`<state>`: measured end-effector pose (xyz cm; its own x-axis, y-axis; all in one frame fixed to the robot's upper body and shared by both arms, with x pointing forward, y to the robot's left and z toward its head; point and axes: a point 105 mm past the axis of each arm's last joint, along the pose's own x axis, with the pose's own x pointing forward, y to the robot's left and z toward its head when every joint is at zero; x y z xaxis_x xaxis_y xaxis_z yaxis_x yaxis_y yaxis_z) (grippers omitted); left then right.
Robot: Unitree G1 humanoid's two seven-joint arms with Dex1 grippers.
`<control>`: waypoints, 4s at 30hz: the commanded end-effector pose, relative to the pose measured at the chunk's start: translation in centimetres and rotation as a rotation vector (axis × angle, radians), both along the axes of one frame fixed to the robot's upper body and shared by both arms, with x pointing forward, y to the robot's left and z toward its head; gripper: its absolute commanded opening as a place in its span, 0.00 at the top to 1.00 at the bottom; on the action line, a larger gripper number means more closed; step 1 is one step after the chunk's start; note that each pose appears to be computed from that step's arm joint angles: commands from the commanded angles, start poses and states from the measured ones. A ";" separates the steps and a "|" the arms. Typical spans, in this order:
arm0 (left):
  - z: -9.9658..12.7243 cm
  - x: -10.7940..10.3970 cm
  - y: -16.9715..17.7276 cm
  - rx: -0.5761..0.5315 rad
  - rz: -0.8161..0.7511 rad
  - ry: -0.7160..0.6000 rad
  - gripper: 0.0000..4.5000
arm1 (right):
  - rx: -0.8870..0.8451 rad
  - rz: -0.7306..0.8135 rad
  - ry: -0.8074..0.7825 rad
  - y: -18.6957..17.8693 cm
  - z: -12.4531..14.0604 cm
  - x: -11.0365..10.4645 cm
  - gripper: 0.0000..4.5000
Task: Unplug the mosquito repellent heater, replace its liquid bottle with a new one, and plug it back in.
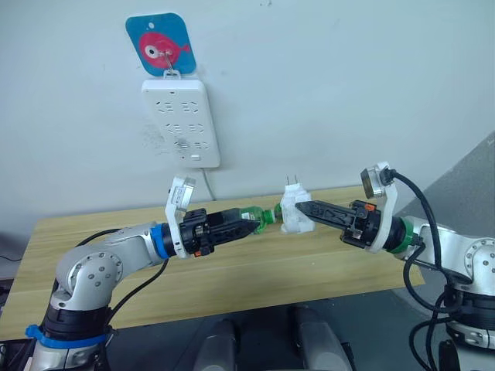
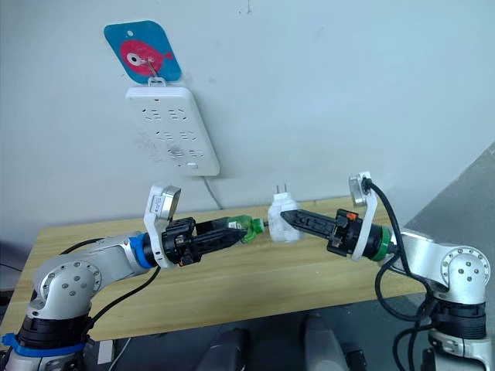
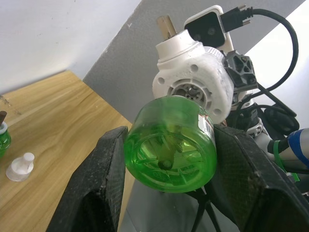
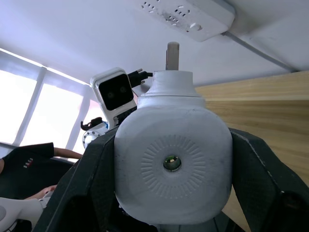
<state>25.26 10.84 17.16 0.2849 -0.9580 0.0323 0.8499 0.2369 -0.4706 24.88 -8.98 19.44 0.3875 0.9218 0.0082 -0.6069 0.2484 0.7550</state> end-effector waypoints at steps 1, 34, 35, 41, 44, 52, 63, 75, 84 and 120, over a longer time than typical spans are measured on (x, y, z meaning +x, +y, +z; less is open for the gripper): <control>1.4 -0.5 -0.3 -0.015 -0.024 -0.056 0.47 | 0.036 0.033 -0.041 0.6 1.2 -0.8 0.34; 1.5 -1.4 -1.4 -0.024 -0.102 -0.047 0.47 | 0.017 0.084 -0.022 0.8 0.5 -1.4 0.34; 1.5 -1.3 -1.3 -0.033 -0.086 -0.041 0.47 | 0.021 0.081 -0.022 0.7 0.5 -1.3 0.34; 2.0 -1.1 -1.0 -0.095 -0.062 -0.003 0.47 | 0.032 0.073 -0.017 0.3 0.5 -1.1 0.34; 1.9 -1.2 -0.9 -0.090 -0.070 0.011 0.47 | 0.029 0.065 -0.016 0.1 0.5 -1.0 0.34; 1.6 -1.2 -1.3 -0.091 -0.069 0.015 0.47 | 0.032 0.084 -0.055 0.7 1.2 -1.4 0.34; 1.8 -1.5 -0.9 -0.110 -0.082 0.043 0.47 | 0.020 0.070 -0.032 0.1 0.9 -1.0 0.34; 0.9 -1.1 -1.4 -0.073 -0.052 0.018 0.47 | 0.035 0.097 -0.062 0.6 1.2 -1.9 0.34; 0.8 -1.7 -2.9 -0.077 -0.110 -0.018 0.47 | 0.007 0.110 -0.057 1.4 0.9 -2.1 0.34; 0.9 -2.7 -3.0 0.000 -0.304 -0.080 0.47 | -0.517 -0.047 -0.577 -5.1 -0.9 2.2 0.97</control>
<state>23.55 8.15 17.14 0.0530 -0.9983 0.0221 0.9044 0.0387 -0.4250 26.85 -14.83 18.76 0.5147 0.8313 -0.2098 -0.8302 0.5443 0.1203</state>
